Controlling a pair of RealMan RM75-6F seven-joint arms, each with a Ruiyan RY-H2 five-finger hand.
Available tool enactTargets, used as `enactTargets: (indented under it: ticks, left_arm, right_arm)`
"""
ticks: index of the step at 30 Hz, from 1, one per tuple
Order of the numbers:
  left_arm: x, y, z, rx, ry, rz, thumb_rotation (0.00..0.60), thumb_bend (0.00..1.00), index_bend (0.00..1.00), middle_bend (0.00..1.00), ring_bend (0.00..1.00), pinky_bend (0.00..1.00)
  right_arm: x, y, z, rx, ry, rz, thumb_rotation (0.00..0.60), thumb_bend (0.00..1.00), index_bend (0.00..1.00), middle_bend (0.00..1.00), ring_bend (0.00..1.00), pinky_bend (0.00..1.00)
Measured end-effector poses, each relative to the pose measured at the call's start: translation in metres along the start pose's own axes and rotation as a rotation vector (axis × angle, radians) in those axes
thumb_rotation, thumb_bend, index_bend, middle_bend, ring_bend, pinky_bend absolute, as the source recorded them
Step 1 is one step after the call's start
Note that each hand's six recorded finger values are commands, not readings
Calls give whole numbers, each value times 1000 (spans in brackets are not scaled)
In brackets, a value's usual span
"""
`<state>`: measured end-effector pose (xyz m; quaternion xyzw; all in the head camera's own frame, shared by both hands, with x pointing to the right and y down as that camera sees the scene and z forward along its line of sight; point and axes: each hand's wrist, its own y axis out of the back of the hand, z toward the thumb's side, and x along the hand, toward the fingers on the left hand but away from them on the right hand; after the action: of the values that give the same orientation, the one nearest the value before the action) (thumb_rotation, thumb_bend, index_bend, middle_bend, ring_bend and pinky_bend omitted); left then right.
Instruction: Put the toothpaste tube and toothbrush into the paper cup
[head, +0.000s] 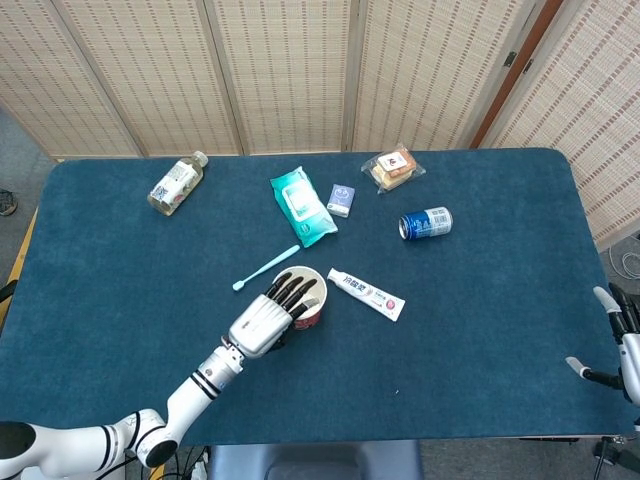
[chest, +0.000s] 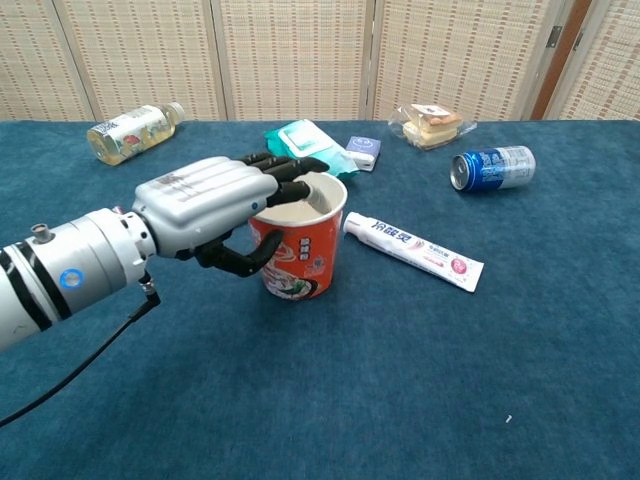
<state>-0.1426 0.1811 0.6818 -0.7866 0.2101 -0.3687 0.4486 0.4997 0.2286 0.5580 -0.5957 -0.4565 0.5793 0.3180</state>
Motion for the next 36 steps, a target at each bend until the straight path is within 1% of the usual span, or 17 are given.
enactTargets:
  ticks: [3,5,13,19,21,24,28,32,36]
  left_arm:
    - [-3,2,-1,-6,9,-2,600,662,19,0,0,0]
    - [-6,4,-1,-8,15,-2,600,662,10,0,0,0]
    - [-21,13,-5,-12,42,-10,600,662,8,0,0,0]
    - [-42,26,-14,7,81,3,600,662,12,0,0,0]
    - [-51,31,-21,19,103,10,600,662,15,0,0,0]
    - [-66,37,-34,36,143,13,600,662,22,0,0,0]
    - [-86,42,-54,55,196,10,600,662,30,0,0,0]
    - [-110,47,-79,68,257,10,600,661,40,0,0,0]
    - [-136,51,-99,79,303,8,600,662,44,0,0,0]
  right_arm:
    - [0,0,1,0,1,-1,600,3,116,42,57,432]
    - [0,0,1,0,2,-1,600,3,116,42,57,432]
    - [-2,0,8,0,17,1,600,2,116,42,56,432]
    - [-6,1,17,-3,30,-10,600,3,116,49,56,430]
    - [-8,1,21,-10,32,-16,600,3,116,50,56,415]
    - [-12,1,27,-15,35,-22,600,2,116,50,56,363]
    - [-20,0,40,-17,38,-23,600,1,115,21,12,294]
    - [-33,-7,56,-22,43,5,600,0,116,0,0,239]
    - [-56,-19,79,-32,46,41,600,0,114,0,0,216]
